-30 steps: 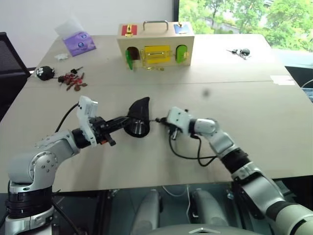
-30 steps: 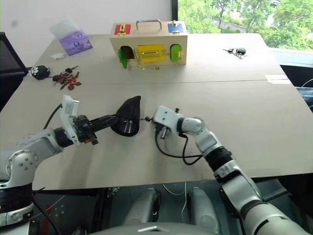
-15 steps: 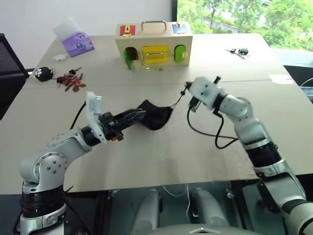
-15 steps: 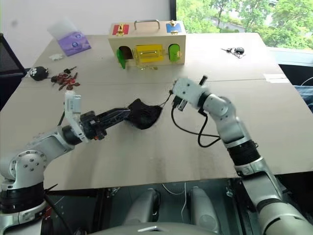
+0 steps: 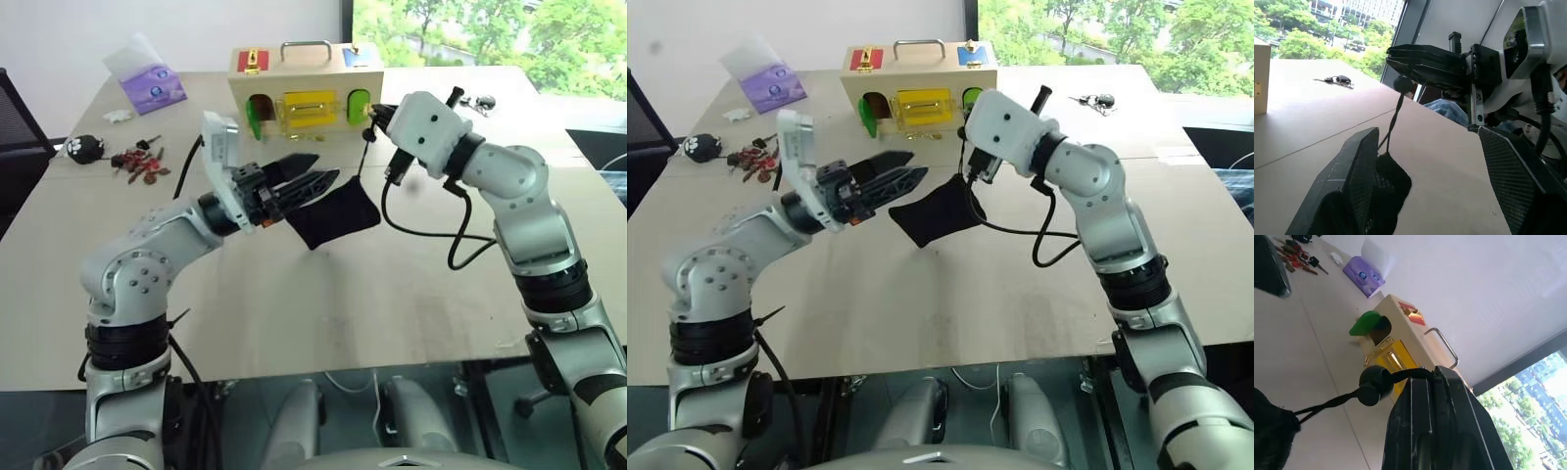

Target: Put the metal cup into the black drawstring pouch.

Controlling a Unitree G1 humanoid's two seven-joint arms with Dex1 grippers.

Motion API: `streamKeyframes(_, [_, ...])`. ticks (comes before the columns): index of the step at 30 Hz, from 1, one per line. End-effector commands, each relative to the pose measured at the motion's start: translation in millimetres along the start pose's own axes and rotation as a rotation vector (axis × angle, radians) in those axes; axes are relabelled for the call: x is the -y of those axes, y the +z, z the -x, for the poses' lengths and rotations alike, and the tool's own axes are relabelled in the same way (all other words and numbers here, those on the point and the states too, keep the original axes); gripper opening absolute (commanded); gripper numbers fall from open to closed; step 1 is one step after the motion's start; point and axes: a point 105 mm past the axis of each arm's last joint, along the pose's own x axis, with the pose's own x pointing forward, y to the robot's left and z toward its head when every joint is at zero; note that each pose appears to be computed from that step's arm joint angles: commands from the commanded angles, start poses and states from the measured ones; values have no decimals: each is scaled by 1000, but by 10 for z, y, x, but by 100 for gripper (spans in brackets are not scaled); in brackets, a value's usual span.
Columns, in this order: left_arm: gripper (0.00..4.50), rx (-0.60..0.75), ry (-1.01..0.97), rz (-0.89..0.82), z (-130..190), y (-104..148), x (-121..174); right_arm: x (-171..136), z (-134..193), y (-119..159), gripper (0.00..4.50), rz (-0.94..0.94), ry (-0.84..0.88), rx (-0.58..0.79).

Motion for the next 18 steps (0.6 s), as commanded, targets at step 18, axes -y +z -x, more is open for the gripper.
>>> streamKeyframes(18, [332, 85, -111, -92, -576, 52, 28, 12, 144, 215, 0, 153, 49, 61])
